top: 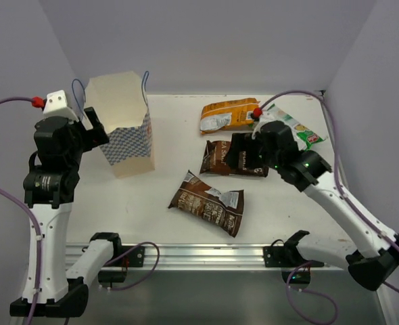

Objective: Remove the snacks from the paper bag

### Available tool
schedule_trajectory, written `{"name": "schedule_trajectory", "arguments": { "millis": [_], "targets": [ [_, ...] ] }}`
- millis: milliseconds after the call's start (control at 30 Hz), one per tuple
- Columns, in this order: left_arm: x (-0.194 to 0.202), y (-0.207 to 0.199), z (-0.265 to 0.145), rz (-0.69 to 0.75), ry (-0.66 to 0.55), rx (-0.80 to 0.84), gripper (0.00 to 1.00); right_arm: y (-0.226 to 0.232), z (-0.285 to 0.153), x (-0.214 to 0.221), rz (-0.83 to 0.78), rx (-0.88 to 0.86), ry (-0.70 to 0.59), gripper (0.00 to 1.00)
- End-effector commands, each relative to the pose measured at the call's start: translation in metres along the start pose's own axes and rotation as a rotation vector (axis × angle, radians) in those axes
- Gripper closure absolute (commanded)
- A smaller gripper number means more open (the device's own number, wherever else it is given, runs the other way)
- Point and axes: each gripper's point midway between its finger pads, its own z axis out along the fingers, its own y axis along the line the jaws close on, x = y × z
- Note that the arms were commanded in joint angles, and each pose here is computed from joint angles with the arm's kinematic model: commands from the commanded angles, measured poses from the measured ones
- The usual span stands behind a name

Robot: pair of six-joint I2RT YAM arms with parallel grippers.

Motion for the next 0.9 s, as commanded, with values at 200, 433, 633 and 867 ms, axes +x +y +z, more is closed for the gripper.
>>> {"name": "schedule_trajectory", "arguments": {
  "millis": [200, 433, 633, 867],
  "targets": [
    [-0.005, -0.006, -0.040, -0.056, -0.080, 0.060, 0.00, -0.039, -0.154, -0.100, -0.100, 0.231, -0.528, 0.01],
    [-0.005, -0.010, -0.078, -0.010, -0.135, 0.152, 0.00, -0.060, -0.245, -0.112, -0.107, 0.274, -0.818, 0.01],
    [-0.003, -0.003, -0.101, 0.034, -0.169, 0.182, 0.00, -0.074, -0.276, -0.104, -0.121, 0.281, -0.966, 0.01],
    [-0.019, 0.001, -0.111, 0.045, -0.219, 0.170, 0.00, -0.073, -0.290, -0.107, -0.122, 0.270, -1.038, 0.01]
  ]
}}
